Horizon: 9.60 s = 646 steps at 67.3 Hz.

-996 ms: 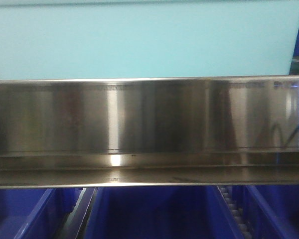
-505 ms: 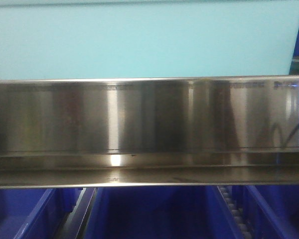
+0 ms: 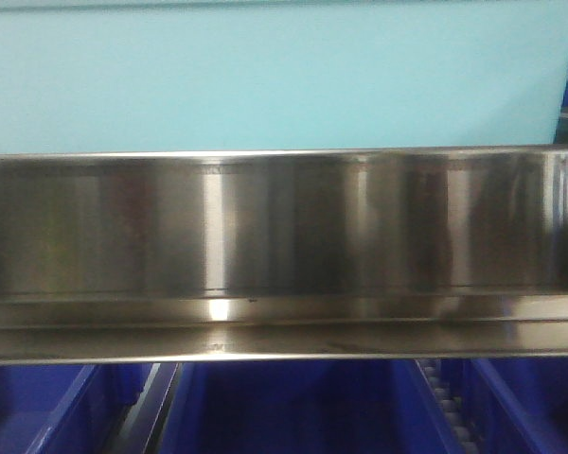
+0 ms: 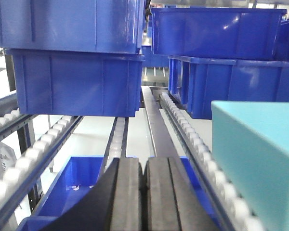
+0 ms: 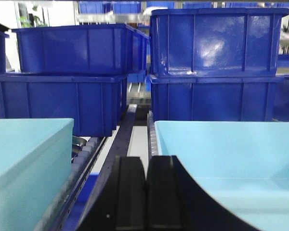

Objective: Move two blue bins to right shelf middle

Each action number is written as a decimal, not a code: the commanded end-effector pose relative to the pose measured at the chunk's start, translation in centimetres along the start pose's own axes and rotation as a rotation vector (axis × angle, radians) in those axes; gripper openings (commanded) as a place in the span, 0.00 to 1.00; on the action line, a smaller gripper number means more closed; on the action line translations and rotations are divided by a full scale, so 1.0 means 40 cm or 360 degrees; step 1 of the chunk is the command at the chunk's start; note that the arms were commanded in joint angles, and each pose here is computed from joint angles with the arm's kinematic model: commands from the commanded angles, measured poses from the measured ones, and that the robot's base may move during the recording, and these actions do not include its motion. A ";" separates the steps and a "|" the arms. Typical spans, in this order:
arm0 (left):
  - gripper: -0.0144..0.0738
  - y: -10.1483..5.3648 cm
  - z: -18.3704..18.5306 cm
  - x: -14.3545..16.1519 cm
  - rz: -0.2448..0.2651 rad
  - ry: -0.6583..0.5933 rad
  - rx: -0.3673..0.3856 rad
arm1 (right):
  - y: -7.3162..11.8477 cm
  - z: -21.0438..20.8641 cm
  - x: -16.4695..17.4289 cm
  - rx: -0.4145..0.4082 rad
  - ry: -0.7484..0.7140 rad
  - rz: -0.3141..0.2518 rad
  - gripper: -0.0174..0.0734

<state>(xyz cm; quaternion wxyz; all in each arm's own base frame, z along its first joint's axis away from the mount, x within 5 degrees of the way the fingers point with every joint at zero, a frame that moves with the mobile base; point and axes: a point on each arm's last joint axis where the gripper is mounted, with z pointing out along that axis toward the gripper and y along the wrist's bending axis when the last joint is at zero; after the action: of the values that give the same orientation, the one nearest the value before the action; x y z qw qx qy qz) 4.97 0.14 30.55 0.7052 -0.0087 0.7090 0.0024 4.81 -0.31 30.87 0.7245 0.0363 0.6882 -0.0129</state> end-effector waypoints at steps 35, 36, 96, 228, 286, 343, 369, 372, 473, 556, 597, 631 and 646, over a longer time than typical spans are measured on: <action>0.04 -0.003 0.298 -0.260 0.0016 0.0551 -0.0031 | 0.006 0.302 -0.266 0.0015 0.0499 0.0005 0.01; 0.04 -0.003 0.304 -0.260 0.0017 0.0547 -0.0031 | 0.006 0.308 -0.267 0.0015 0.0502 0.0005 0.01; 0.04 -0.224 0.559 -0.297 -0.0078 0.1097 0.0131 | 0.218 0.612 -0.199 -0.0135 0.1495 -0.0006 0.04; 0.40 -0.287 0.661 -0.091 -0.0120 0.1754 -0.0004 | 0.276 0.690 -0.021 -0.0148 0.1988 0.0005 0.49; 0.04 -0.296 0.659 -0.087 -0.0154 0.1789 0.0043 | 0.277 0.687 -0.034 -0.0162 0.1957 0.0022 0.01; 0.04 -0.243 0.618 -0.439 -0.0153 0.0848 0.0078 | 0.281 0.672 -0.334 -0.0239 0.0948 -0.0111 0.02; 0.04 -0.240 0.620 -0.473 -0.0127 0.0666 0.0094 | 0.289 0.679 -0.380 -0.0296 0.0726 -0.0068 0.02; 0.04 -0.240 0.620 -0.473 -0.0127 0.0666 0.0094 | 0.289 0.679 -0.380 -0.0297 0.0723 -0.0068 0.02; 0.04 -0.241 0.621 -0.472 -0.0126 0.0669 0.0094 | 0.290 0.679 -0.381 -0.0298 0.0720 -0.0067 0.02; 0.04 -0.241 0.621 -0.472 -0.0126 0.0669 0.0094 | 0.312 0.721 -0.364 -0.0344 0.0616 -0.0058 0.02; 0.04 -0.241 0.621 -0.472 -0.0126 0.0669 0.0094 | 0.312 0.721 -0.364 -0.0344 0.0616 -0.0058 0.02; 0.04 -0.241 0.621 -0.472 -0.0126 0.0669 0.0094 | 0.312 0.721 -0.364 -0.0344 0.0616 -0.0058 0.02; 0.04 -0.241 0.621 -0.472 -0.0126 0.0669 0.0094 | 0.312 0.721 -0.364 -0.0344 0.0616 -0.0058 0.02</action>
<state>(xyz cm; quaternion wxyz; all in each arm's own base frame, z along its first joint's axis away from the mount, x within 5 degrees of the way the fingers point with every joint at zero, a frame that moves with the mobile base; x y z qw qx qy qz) 30.54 -9.06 48.20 0.5142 -0.0208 0.8565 -0.0395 33.70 9.86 46.28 0.5490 -0.0409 0.8321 0.0665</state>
